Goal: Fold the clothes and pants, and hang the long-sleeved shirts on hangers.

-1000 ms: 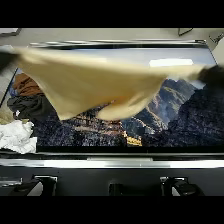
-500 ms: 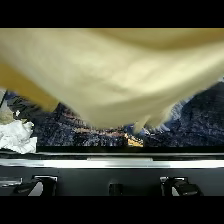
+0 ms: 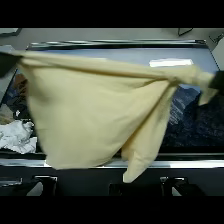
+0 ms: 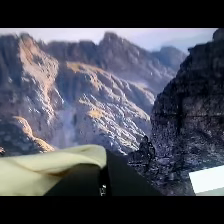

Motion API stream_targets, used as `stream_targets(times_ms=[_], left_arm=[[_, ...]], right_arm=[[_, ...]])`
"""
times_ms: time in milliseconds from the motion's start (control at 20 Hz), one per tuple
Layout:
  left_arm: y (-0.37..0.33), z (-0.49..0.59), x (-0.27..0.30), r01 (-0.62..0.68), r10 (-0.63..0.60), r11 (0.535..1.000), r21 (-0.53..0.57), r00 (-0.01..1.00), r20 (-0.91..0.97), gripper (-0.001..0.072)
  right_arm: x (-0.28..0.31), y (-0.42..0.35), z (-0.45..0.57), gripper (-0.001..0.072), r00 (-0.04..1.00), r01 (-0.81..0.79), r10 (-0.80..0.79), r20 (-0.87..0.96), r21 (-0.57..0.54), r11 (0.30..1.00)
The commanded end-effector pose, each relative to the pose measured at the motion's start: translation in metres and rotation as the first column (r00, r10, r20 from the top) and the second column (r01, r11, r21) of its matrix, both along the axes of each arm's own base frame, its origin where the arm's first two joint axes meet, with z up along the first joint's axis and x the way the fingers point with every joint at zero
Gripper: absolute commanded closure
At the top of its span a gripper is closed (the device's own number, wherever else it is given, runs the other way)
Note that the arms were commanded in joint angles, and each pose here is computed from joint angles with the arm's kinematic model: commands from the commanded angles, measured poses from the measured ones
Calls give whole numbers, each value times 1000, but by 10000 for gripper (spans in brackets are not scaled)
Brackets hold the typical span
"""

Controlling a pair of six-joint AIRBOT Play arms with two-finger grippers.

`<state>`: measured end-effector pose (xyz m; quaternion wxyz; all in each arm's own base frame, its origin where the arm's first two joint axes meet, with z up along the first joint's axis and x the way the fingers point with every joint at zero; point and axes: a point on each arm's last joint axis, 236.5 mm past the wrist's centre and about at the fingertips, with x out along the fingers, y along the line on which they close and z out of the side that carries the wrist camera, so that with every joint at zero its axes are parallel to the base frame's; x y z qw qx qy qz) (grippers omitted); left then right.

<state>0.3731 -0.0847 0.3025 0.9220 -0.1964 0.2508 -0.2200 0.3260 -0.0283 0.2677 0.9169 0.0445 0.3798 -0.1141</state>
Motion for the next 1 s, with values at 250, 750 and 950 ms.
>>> stream_targets(times_ms=[250, 750, 950], left_arm=[[-9, -311, 16, -105, 26, 991, -85, 767, -641, 687], [96, -328, -92, -35, 84, 996, 77, 376, -923, -2], [89, -365, -149, -49, 9, 999, -2, 224, -974, 2]], right_arm=[[112, 117, -255, 676, 901, 84, 129, -414, 459, 884], [31, -12, -237, 107, 705, 195, 187, -685, 440, 877], [-32, -33, -265, 109, 580, 337, 174, -796, 429, 838]])
